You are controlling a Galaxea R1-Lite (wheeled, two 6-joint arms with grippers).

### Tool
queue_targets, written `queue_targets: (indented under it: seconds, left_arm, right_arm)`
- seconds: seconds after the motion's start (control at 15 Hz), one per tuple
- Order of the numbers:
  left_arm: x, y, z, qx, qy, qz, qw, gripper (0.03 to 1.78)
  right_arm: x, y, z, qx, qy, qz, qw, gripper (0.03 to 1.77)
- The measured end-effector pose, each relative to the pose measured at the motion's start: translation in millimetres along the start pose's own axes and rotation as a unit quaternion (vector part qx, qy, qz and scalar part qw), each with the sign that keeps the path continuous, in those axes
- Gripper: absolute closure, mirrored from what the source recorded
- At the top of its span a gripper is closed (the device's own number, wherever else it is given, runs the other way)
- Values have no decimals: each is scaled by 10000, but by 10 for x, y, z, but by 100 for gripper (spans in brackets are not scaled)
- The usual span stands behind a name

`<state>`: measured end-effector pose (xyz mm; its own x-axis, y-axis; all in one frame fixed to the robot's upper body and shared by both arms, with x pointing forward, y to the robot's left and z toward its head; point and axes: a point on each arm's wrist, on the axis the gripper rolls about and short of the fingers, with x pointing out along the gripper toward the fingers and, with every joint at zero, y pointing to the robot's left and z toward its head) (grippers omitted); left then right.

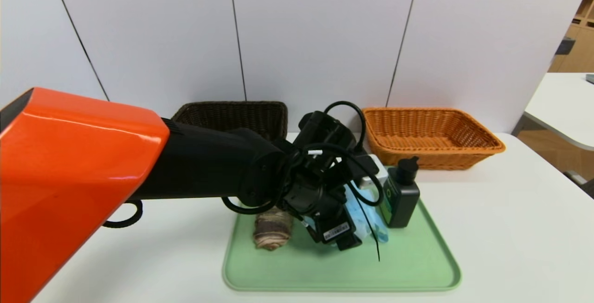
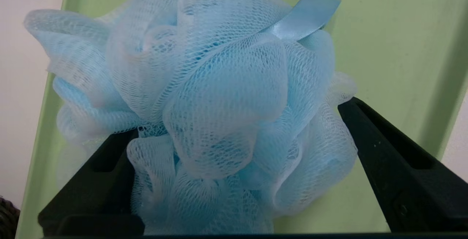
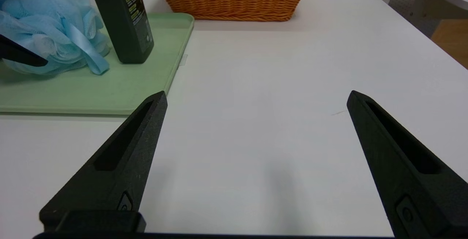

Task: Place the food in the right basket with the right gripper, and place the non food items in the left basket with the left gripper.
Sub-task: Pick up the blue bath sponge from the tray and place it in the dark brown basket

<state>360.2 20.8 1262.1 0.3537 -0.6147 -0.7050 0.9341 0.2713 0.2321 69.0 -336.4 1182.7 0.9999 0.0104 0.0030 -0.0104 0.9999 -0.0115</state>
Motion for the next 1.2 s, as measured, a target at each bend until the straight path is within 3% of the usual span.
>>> queue_targets:
  seconds: [0.4, 0.67, 1.0, 1.2]
  left_arm:
    - [93, 8, -10, 12, -14, 21, 10000, 12]
    - [89, 15, 1, 1, -41, 31, 10000, 73]
    - [53, 16, 20, 7, -78, 48, 10000, 123]
    - [-76, 47, 50, -14, -156, 133, 9998, 123]
  right_arm:
    - [0, 0, 0, -2, 0, -2, 10000, 10]
    - [0, 0, 0, -2, 0, -5, 10000, 10]
    - [0, 0, 0, 0, 0, -4, 10000, 10]
    - [0, 0, 0, -2, 2, -4, 10000, 10]
